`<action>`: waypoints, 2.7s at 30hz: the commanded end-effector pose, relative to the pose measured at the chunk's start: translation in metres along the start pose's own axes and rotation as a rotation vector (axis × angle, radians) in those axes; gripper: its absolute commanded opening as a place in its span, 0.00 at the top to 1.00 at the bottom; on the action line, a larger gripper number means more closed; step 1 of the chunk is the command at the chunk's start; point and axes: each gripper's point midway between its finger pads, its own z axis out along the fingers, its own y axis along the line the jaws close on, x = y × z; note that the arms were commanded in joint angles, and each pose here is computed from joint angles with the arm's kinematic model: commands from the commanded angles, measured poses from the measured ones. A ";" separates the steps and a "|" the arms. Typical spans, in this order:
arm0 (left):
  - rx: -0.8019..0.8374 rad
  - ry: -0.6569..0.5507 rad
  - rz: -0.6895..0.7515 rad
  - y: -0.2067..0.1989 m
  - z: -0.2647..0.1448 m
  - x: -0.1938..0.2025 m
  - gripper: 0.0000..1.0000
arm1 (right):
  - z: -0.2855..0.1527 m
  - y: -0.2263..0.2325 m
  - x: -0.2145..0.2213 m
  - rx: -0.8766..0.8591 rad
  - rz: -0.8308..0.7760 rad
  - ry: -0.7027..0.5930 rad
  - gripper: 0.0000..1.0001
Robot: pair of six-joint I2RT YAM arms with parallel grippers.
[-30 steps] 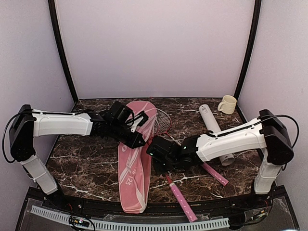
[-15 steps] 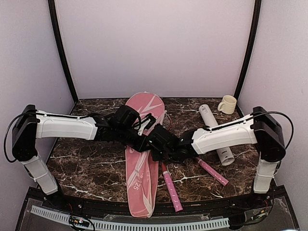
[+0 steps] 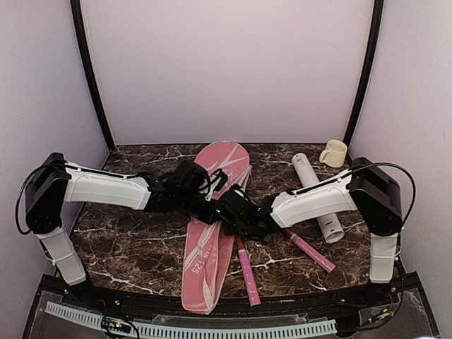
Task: Pack up the badminton gear
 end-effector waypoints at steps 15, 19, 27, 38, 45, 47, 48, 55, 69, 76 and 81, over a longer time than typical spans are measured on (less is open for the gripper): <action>-0.064 -0.013 0.003 0.010 0.019 0.000 1.00 | -0.011 -0.009 -0.001 -0.142 0.045 -0.022 0.60; -0.074 -0.022 0.001 0.012 0.018 -0.004 1.00 | -0.033 0.004 -0.003 -0.266 -0.012 -0.018 0.44; -0.077 -0.043 -0.013 0.015 0.016 -0.012 1.00 | -0.081 -0.008 0.014 -0.417 -0.076 0.042 0.21; -0.066 -0.052 -0.020 0.013 0.014 -0.014 1.00 | -0.104 -0.034 0.060 -0.527 0.068 0.145 0.21; -0.071 -0.051 -0.023 0.014 0.013 -0.014 1.00 | -0.107 -0.022 0.092 -0.640 0.209 0.290 0.37; -0.073 -0.052 -0.024 0.015 0.013 -0.014 1.00 | -0.108 -0.018 0.097 -0.663 0.211 0.317 0.39; -0.073 -0.052 -0.024 0.015 0.013 -0.014 1.00 | -0.108 -0.016 0.099 -0.673 0.209 0.327 0.40; -0.076 -0.057 -0.025 0.015 0.013 -0.017 1.00 | -0.106 -0.008 0.115 -0.695 0.184 0.398 0.43; -0.096 -0.022 -0.020 0.017 0.014 -0.011 0.96 | -0.096 0.011 0.136 -0.674 0.224 0.511 0.69; -0.165 0.062 -0.040 0.015 -0.006 0.021 0.53 | -0.094 0.013 0.129 -0.647 0.255 0.507 0.75; -0.183 0.140 -0.086 0.002 -0.019 0.058 0.47 | -0.093 0.012 0.126 -0.636 0.255 0.498 0.76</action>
